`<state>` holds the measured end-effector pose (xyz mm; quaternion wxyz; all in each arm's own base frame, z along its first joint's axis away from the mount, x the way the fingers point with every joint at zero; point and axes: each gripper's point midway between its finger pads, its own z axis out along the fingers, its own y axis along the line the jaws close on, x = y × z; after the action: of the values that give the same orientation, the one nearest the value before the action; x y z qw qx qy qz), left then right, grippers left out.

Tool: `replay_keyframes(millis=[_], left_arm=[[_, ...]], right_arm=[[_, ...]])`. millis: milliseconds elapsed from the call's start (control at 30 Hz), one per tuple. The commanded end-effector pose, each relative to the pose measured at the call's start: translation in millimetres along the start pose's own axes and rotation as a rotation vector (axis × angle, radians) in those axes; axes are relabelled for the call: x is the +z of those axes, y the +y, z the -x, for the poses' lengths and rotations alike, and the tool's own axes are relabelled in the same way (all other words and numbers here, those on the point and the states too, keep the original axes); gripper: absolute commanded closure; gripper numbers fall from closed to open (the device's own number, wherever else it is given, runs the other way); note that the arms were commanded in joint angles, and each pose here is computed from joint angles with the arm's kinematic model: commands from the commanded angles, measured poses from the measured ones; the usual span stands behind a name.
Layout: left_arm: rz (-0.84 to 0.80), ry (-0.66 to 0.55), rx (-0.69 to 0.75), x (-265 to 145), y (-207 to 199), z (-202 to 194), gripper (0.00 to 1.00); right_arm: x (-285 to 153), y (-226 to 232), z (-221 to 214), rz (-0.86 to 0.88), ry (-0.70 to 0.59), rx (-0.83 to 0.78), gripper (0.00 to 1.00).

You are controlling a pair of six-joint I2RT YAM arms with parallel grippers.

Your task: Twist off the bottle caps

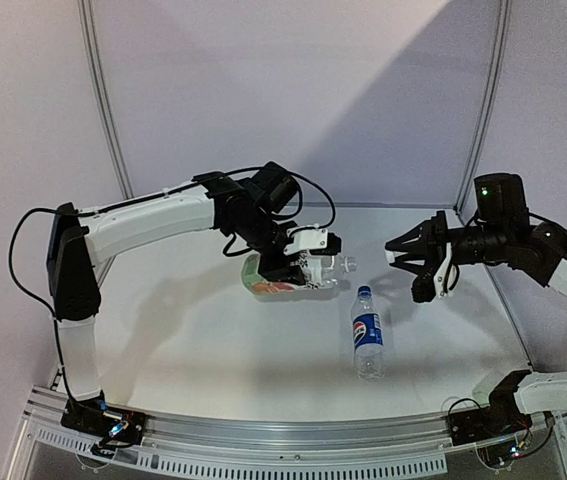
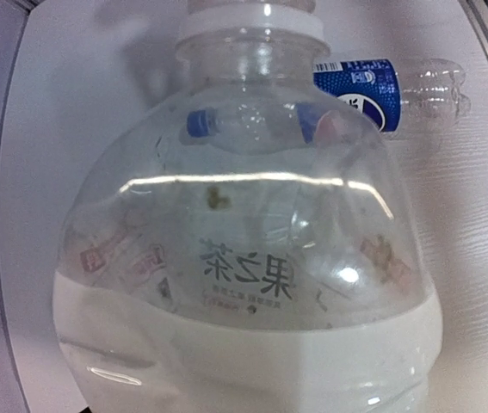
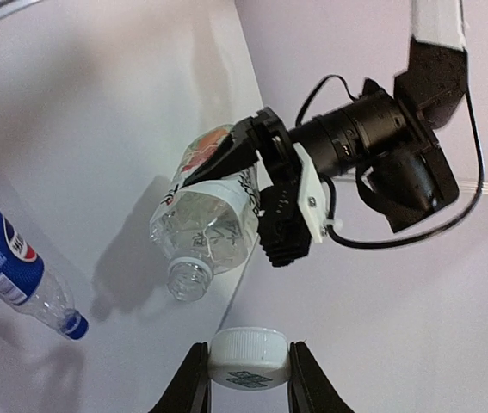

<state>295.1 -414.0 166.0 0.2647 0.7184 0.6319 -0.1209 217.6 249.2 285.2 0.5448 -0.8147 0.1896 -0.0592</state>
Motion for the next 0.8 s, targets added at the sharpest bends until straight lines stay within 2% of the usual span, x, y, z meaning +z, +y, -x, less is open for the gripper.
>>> replay_keyframes(millis=[0,133,200,267,367,533,667,767], left_arm=[[-0.004,0.039,-0.012,-5,-6,-14,1.0],[0.021,0.048,-0.039,-10,-3,-22,1.0],[0.057,0.052,-0.062,-11,5,-24,1.0],[0.112,0.059,-0.102,-11,18,-27,1.0],[0.144,0.048,-0.146,-14,28,-29,1.0],[0.144,0.033,-0.16,-15,30,-29,1.0],[0.14,0.028,-0.168,-14,31,-27,1.0],[0.157,0.027,-0.169,-16,35,-26,1.0]], right_arm=[[-8,17,3,0.101,0.035,0.345,1.0],[-3,38,-30,0.192,0.253,0.814,1.0],[6,63,-38,0.311,0.344,1.059,0.94],[13,84,-54,0.362,0.48,1.242,0.9],[20,117,-78,0.366,0.647,1.506,0.9],[10,147,-111,0.267,0.771,1.749,0.9],[-1,170,-130,0.233,0.895,1.809,0.9],[-4,190,-135,0.227,0.983,1.822,0.84]])
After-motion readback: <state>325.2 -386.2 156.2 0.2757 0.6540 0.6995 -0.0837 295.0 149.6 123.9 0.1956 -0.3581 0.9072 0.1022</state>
